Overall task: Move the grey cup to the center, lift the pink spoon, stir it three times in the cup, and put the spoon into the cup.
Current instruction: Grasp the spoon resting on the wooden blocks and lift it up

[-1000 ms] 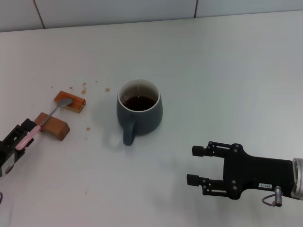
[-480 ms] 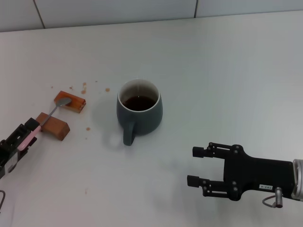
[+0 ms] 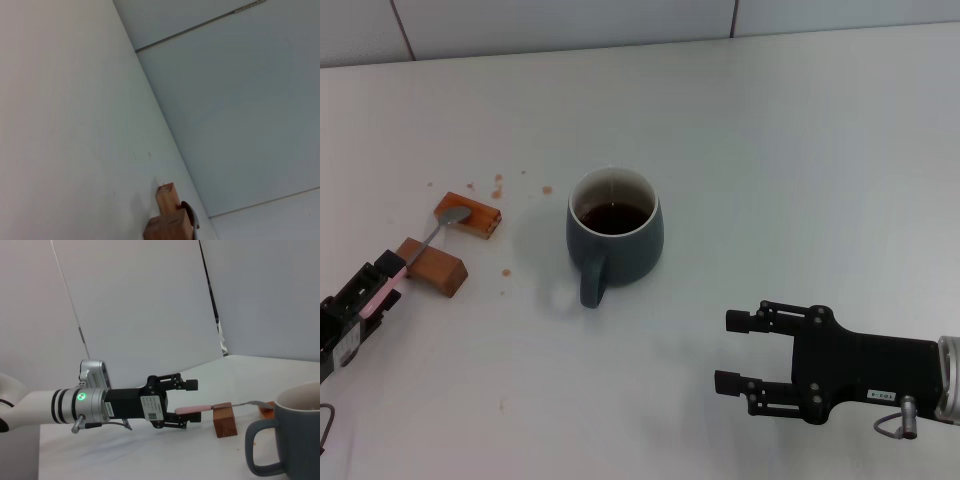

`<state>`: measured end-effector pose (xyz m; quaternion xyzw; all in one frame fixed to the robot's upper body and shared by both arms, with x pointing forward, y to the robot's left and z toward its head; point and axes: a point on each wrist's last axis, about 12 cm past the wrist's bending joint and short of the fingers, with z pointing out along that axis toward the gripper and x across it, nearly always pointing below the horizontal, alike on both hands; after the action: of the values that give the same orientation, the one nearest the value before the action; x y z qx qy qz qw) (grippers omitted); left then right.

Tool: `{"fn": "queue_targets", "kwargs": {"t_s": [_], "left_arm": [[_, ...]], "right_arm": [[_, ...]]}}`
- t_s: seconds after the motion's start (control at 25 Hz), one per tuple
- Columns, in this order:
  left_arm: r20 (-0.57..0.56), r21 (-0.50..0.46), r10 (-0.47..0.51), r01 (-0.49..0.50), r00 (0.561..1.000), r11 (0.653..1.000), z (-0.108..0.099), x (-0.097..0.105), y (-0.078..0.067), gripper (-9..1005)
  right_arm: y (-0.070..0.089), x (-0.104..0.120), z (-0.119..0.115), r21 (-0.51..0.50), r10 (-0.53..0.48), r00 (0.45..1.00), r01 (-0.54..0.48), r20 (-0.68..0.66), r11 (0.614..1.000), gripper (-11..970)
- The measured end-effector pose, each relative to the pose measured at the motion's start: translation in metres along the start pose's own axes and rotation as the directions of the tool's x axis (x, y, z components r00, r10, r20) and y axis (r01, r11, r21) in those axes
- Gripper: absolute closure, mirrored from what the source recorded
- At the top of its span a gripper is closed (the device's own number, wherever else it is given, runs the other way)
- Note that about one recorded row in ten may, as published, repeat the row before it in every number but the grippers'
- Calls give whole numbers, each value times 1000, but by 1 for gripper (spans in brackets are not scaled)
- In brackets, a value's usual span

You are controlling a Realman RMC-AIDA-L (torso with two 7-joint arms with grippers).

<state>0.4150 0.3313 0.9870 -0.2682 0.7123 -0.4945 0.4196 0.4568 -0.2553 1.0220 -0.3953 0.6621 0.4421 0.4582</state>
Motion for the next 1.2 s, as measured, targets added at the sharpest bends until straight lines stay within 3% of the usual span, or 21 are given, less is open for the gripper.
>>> {"fn": "queue_targets", "kwargs": {"t_s": [0.44, 0.6, 1.2], "left_arm": [[-4, -6, -9, 9, 1000, 1000, 2, 0, 0, 266], [0, -11, -20, 20, 1000, 1000, 3, 1, 1, 364], [-5, -24, -58, 57, 998, 998, 8, 7, 2, 382]], "right_arm": [[-1, -1, 0, 1, 0, 1000, 0, 2, 1000, 213], [-1, -1, 0, 1, 0, 1000, 0, 3, 1000, 213], [-4, -3, 1, 2, -8, 1000, 8, 0, 1000, 213]]}}
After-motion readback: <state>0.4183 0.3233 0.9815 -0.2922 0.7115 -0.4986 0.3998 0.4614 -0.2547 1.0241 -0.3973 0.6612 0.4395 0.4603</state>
